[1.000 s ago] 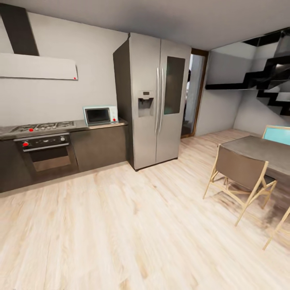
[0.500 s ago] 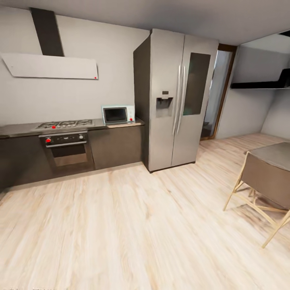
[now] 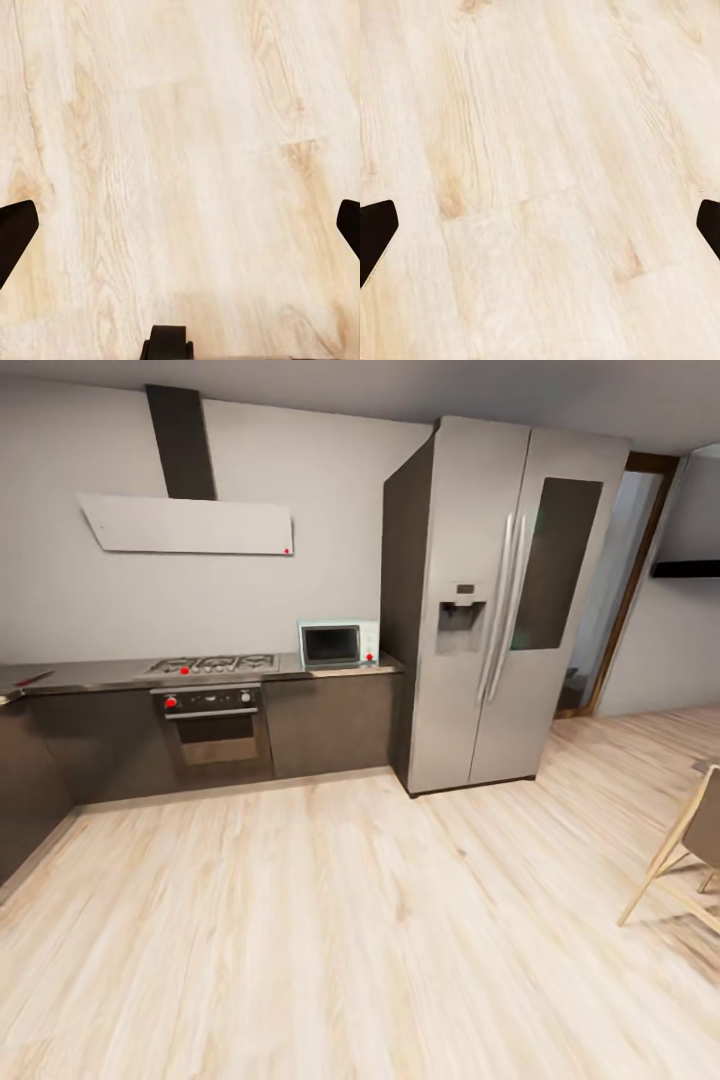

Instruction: In the kitchen, take the Vidalia onion out of the sink, dice it on the chopping board with the paring knife, put the diced onion into the bowl on the countertop, then place both the paring knife and the chopping board into the sink.

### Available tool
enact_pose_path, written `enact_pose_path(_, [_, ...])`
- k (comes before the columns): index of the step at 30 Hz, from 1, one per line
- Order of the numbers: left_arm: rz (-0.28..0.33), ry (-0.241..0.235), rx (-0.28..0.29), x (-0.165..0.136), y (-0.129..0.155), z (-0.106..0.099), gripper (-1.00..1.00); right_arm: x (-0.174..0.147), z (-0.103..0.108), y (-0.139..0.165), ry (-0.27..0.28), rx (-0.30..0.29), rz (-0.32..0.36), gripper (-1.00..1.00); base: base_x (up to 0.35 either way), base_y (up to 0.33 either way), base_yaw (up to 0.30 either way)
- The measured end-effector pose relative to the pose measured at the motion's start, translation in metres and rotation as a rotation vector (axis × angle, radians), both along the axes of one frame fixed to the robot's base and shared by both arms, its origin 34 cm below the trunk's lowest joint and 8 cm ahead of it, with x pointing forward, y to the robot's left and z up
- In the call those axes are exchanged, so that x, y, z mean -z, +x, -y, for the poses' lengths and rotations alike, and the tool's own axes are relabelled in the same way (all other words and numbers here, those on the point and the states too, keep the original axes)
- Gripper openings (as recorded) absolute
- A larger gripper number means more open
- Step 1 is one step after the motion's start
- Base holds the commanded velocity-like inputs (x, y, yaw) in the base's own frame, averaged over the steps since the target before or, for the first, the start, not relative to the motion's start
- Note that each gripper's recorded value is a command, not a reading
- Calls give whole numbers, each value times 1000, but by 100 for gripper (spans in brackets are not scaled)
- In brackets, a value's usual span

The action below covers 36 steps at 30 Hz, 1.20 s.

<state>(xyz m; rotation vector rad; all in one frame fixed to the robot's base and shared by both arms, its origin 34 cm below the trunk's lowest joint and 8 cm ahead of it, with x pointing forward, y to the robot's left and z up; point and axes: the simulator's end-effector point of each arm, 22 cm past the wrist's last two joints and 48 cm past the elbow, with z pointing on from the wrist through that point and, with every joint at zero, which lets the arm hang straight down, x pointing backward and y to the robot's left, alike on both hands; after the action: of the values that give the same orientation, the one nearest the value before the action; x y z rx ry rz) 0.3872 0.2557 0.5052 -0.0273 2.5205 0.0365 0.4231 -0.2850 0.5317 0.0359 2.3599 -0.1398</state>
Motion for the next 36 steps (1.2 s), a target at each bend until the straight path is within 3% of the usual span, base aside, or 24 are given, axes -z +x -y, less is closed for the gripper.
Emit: enact_pose_path(36, [-12,0,1,3,-4,0,100,4,-1,-4,1,0,-14,100,155,-134,269])
